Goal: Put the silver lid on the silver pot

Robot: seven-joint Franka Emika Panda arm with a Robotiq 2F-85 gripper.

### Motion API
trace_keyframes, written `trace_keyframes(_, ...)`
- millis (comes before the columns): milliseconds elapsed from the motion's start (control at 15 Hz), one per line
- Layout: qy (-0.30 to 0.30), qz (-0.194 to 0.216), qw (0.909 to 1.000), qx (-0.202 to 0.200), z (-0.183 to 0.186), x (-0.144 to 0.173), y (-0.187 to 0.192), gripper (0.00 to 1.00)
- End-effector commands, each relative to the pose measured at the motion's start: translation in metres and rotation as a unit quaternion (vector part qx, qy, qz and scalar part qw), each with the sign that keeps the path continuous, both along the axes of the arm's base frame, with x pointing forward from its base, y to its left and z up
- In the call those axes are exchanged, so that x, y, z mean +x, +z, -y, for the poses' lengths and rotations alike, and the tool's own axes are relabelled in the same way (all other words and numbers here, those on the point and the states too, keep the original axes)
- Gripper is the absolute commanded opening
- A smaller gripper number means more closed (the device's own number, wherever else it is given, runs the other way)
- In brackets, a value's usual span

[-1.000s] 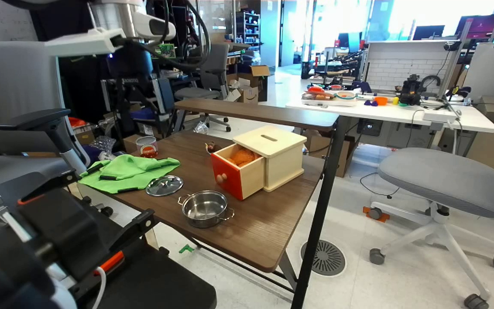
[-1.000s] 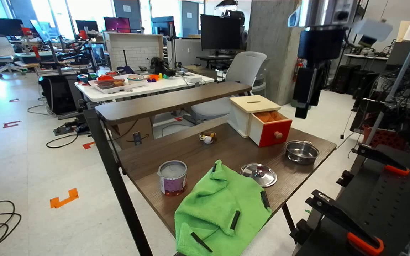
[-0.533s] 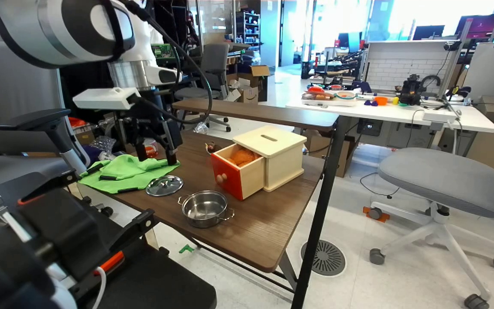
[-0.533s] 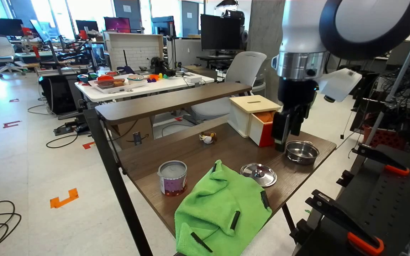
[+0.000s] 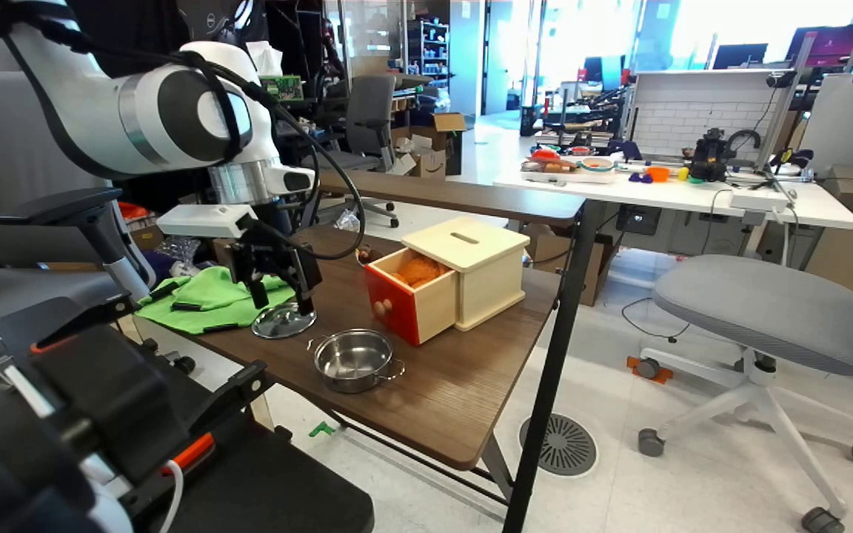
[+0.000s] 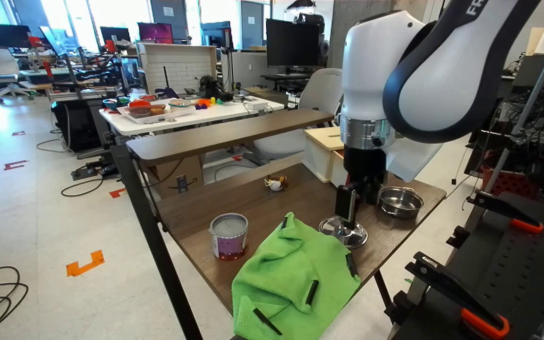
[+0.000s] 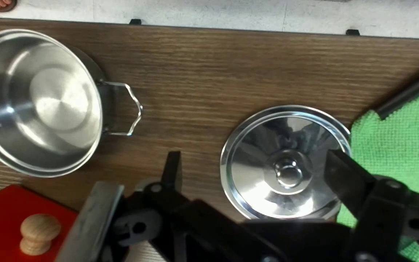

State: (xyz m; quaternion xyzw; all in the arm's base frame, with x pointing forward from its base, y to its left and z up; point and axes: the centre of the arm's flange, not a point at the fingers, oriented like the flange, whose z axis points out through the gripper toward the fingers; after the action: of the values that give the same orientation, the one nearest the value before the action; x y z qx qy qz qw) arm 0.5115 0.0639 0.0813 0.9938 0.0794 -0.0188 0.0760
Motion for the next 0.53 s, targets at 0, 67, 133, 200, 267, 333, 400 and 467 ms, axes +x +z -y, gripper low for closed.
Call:
trace_keyframes(0,-0.004,0.008,1.0,-0.003,-0.011,0.014,-0.019,1.0)
trace_keyframes(67,-0.003,0.005,1.0,-0.003,-0.013,0.015,-0.023,1.0)
trace_keyframes(133,-0.001,0.005,1.0,-0.003,-0.014,0.015,-0.026,0.99)
trace_keyframes(200,0.002,0.005,1.0,-0.003,-0.016,0.015,-0.029,0.74)
trace_keyframes(267,0.005,0.004,1.0,-0.004,-0.017,0.015,-0.031,0.74)
trace_keyframes(333,0.008,0.005,1.0,-0.004,-0.018,0.016,-0.032,0.71)
trace_keyframes(400,0.009,0.005,0.9999,-0.003,-0.018,0.016,-0.033,0.63)
trace_keyframes(467,0.01,0.003,0.9999,-0.002,-0.018,0.017,-0.03,0.56)
